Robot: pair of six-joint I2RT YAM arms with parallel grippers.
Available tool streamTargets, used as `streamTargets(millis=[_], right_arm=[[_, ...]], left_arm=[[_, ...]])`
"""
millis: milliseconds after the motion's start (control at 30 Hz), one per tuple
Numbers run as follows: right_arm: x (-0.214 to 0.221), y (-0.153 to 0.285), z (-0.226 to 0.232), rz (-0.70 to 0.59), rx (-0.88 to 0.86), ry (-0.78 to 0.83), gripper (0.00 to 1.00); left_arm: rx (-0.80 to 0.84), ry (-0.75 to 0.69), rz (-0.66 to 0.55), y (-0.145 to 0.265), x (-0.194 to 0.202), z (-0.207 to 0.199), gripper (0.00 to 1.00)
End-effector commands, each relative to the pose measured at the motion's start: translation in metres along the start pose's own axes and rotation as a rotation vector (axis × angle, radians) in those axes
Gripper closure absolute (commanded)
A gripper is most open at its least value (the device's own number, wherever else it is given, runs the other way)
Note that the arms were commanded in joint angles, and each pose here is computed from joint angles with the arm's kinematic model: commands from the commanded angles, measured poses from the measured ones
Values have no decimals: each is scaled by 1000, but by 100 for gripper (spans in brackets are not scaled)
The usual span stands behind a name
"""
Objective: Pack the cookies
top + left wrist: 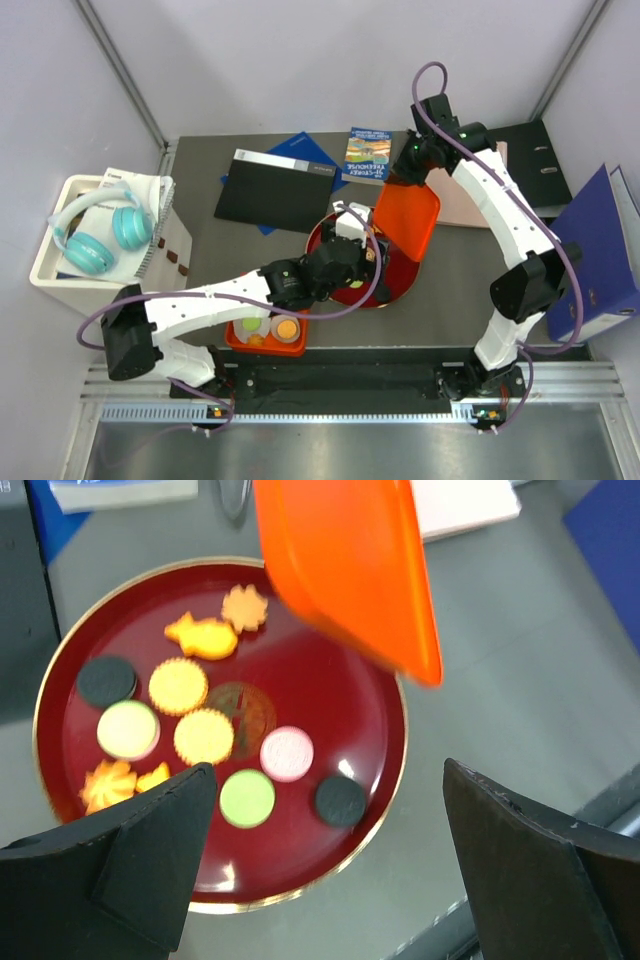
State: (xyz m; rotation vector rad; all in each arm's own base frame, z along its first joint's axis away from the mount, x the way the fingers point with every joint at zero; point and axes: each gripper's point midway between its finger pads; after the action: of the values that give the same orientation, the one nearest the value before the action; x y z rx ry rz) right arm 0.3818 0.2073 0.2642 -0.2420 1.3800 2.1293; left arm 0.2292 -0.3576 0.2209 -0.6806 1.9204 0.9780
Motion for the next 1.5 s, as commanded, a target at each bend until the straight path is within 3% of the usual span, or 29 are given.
streamTargets(millis=[0, 600, 733, 833, 967, 1133, 1200, 1233, 1300, 1400, 1467], right_arm=[[0, 14, 18, -2, -60, 27, 100], [33, 41, 39, 45, -166, 84, 100], [39, 41, 32, 53, -159, 85, 100], [41, 42, 30, 50, -159, 87, 100], [42, 44, 31, 50, -176, 96, 100], [39, 49, 35, 38, -192, 96, 100], [37, 52, 37, 31, -201, 106, 92], [35, 57, 41, 21, -214, 112, 81], [32, 64, 45, 9, -232, 116, 68], [29, 78, 50, -3, -255, 128, 42], [25, 90, 52, -23, -267, 139, 37]], left_arm=[[26, 44, -159, -8, -29, -11, 1], [-12, 79, -251, -48, -28, -19, 4], [-27, 80, -262, -50, -31, -18, 24], [-35, 81, -266, -48, -32, -15, 33], [-35, 87, -261, -45, -32, -14, 56], [-40, 94, -267, -39, -34, -10, 60], [-42, 100, -275, -35, -37, -8, 63], [-45, 99, -277, -35, -37, -7, 64], [-43, 101, -280, -32, -39, -7, 68], [-41, 107, -284, -30, -41, -7, 71], [-39, 111, -288, -29, -44, -8, 73]])
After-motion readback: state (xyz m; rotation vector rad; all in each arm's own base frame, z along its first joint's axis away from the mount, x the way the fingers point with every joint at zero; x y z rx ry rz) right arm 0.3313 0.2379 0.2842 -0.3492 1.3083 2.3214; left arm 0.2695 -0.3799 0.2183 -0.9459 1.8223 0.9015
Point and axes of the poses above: each gripper's point midway between its finger pads, its own y axis back along the fingers, its own z axis along the line the jaws close on, x = y × z, and after that the axes turned 7 degrees about y, right-handed
